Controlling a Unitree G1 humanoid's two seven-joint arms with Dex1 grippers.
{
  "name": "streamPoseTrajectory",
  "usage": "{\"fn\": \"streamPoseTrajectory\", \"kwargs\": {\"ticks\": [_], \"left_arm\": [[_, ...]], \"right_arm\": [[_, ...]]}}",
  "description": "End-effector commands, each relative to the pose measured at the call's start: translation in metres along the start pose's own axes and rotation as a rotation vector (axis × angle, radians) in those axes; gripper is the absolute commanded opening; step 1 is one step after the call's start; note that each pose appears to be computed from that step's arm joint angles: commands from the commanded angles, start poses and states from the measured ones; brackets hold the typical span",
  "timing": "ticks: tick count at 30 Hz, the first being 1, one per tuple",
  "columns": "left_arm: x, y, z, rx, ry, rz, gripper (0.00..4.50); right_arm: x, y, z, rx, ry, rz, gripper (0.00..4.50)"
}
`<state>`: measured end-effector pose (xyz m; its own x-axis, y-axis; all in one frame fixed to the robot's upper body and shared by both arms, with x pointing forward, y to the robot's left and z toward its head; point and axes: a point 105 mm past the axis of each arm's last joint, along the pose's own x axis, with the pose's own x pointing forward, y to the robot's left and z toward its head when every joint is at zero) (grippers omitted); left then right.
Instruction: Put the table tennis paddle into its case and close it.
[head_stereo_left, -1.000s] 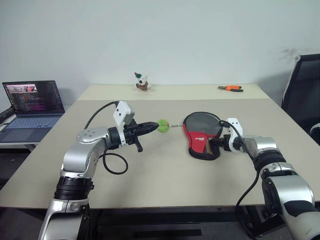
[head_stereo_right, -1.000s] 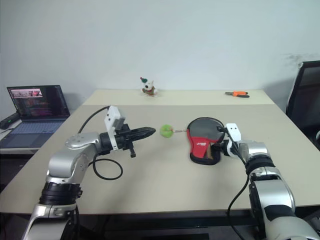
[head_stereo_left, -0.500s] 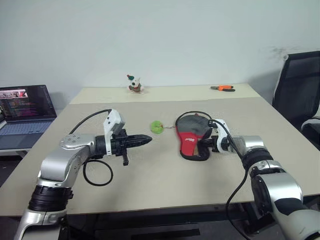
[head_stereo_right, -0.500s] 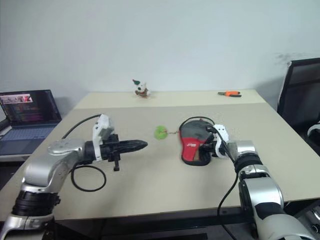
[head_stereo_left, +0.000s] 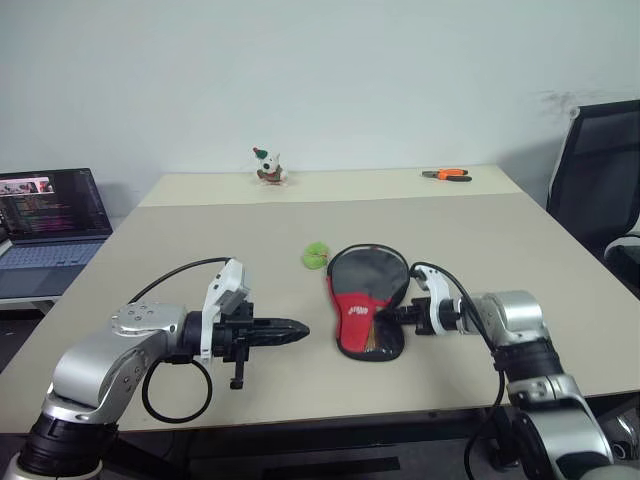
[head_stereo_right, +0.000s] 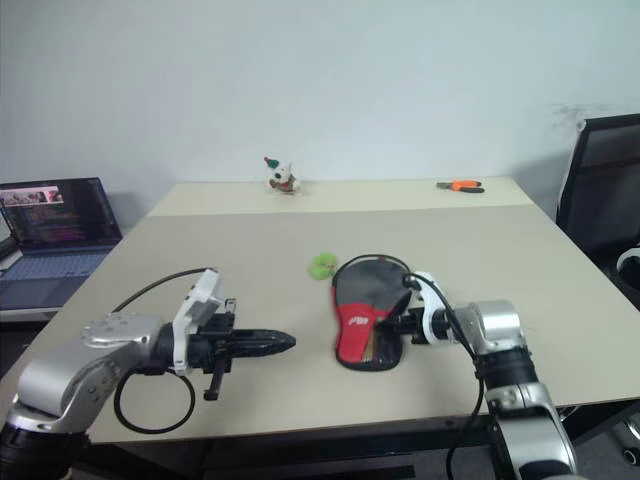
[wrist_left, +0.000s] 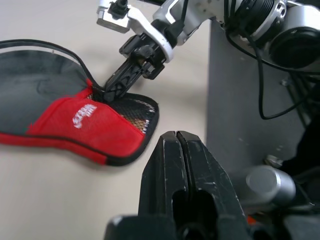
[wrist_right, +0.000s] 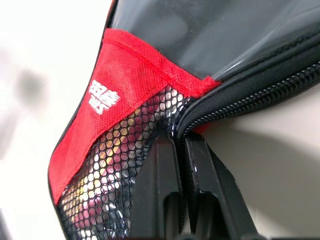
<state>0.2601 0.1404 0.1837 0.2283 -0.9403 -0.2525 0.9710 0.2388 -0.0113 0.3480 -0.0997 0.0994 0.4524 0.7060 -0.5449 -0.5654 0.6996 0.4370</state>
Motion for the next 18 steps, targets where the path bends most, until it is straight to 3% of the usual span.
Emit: {"fn": "streamPoseTrajectory", "kwargs": {"ticks": [1, 9, 18], "left_arm": [[-0.003, -0.008, 0.008, 0.036, -0.01, -0.011, 0.0], [-0.004, -0.003, 0.007, 0.037, -0.009, -0.003, 0.0], [0.0, -0.001, 0.008, 0.045, -0.006, -0.003, 0.0]], "right_arm": [[-0.011, 0.026, -0.02, 0.011, 0.052, 0.067, 0.01], [-0.027, 0.028, -0.04, 0.031, 0.069, 0.026, 0.01], [-0.023, 0.024, -0.052, 0.091, 0.054, -0.011, 0.01]]}}
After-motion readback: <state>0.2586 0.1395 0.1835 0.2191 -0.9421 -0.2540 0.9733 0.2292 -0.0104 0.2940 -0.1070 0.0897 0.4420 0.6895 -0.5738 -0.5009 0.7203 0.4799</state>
